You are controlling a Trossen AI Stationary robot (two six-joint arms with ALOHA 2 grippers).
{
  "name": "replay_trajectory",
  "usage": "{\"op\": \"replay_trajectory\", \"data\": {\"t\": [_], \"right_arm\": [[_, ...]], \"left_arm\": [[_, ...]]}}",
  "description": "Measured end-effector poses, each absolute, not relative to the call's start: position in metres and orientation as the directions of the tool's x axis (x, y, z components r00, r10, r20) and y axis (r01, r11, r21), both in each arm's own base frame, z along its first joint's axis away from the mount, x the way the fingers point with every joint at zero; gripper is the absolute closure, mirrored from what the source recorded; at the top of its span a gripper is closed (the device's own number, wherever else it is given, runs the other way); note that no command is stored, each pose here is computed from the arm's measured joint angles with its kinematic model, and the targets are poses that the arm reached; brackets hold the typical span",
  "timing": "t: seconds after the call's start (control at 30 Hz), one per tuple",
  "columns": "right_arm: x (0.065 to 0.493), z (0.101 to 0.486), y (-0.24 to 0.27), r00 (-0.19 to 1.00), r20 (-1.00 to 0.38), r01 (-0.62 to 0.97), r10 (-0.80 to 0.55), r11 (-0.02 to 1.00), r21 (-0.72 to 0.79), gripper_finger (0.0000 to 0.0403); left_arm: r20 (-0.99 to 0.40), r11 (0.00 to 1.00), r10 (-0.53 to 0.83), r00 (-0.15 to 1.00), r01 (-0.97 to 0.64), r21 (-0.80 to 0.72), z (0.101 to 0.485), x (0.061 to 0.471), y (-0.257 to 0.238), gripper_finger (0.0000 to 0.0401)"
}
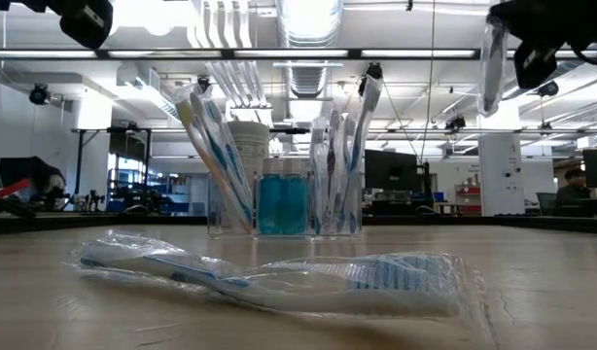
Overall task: Pick & Place toothbrushing station
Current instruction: Put the purple toothbrush into the transparent organizer
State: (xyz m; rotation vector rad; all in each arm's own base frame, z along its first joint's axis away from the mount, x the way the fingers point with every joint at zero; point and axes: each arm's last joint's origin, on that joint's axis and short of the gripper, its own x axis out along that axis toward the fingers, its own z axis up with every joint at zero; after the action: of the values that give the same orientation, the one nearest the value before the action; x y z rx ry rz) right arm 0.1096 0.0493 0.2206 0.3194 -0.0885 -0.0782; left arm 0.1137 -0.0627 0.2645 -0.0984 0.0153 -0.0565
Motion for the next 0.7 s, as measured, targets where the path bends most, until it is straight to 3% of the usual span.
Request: {"op": "replay_trajectory", "data": {"t": [0.33, 0.7], "right_arm": [[0.115, 0.226, 0.050, 0.982, 0.079, 0.138, -0.173, 0.933, 0.331, 0.0390], [0.194, 0.284, 0.101, 0.998, 0.023, 0.065, -0.066, 0.996, 0.054, 0.0390]], "left_arm": [[-0.014, 0.994, -0.057, 0.998, 0.056, -0.098, 0.264, 0.114, -0.063, 0.0391], [-0.013, 0.994, -0.048, 0.999, 0.046, -0.097, 0.247, 0.115, -0.064, 0.0392]]}}
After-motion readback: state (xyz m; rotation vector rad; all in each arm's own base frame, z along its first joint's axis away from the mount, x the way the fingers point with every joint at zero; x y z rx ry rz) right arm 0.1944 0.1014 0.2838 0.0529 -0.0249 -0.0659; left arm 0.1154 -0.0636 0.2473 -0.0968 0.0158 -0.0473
